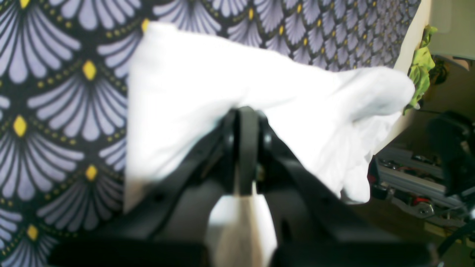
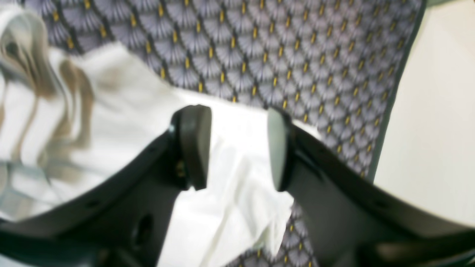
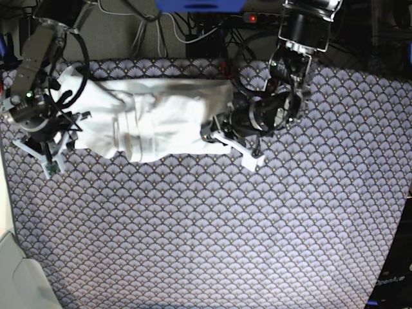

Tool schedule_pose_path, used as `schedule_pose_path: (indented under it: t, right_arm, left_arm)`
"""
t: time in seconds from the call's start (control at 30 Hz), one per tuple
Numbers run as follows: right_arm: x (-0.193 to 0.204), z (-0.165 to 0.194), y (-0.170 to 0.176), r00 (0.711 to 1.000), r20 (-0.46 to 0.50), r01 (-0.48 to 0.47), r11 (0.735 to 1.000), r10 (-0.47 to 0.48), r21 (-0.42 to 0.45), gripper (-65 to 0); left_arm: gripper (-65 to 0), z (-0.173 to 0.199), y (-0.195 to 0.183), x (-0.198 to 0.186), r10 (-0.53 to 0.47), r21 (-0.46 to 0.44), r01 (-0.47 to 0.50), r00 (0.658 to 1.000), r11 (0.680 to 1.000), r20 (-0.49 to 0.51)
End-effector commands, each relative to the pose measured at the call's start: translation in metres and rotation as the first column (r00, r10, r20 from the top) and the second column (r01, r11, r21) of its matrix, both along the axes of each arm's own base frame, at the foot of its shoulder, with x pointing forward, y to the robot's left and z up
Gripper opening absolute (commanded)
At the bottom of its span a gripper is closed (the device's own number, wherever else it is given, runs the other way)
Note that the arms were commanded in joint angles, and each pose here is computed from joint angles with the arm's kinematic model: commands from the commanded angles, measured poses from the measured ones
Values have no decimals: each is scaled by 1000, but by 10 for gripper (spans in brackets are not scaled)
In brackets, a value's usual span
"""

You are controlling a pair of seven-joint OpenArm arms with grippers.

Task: Fold the T-shirt properly
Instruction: 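Grasp the opposite end of the strip with the right gripper, then lift the strip end with the right gripper and fold it toward the left gripper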

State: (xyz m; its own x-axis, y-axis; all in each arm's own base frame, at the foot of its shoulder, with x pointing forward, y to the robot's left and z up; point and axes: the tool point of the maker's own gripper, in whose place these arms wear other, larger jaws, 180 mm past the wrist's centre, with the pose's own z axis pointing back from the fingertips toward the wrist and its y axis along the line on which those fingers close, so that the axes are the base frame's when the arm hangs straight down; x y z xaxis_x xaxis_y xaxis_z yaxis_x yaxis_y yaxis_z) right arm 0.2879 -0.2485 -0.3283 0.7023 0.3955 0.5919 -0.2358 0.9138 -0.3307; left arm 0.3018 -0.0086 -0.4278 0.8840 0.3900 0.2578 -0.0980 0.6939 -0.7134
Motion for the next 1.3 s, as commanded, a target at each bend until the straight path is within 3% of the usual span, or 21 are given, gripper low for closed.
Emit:
schedule_pose_path:
  t: [0.0, 0.17, 0.37, 0.7, 0.93, 1.27]
  right_arm:
    - [9, 14, 0, 998, 55, -10, 1000, 10, -1, -361]
    - [-7, 4, -12, 999, 20, 29, 1000, -29, -5, -312]
    - [-21, -16, -46, 990, -41, 132, 991, -132, 12, -311]
    - [-33, -36, -86, 977, -96, 198, 977, -190, 80, -313]
    - [-36, -57, -91, 973, -118, 215, 967, -199, 139, -313]
    - [-38, -91, -89, 960, -177, 254, 942, -217, 221, -313]
  left_arm:
    - [-647, 1, 5, 5, 10, 26, -10, 1000, 1000, 9]
    - [-647, 2, 5, 5, 10, 25, -10, 1000, 1000, 9]
    - [-647, 1, 5, 4, 10, 25, -10, 1000, 1000, 7]
    - [-647, 1, 5, 3, 10, 25, -10, 1000, 1000, 6]
    - [-647, 19, 1, 9, 2, 12, -2, 998, 1000, 60]
    - [-647, 17, 1, 8, 2, 14, -2, 998, 1000, 57]
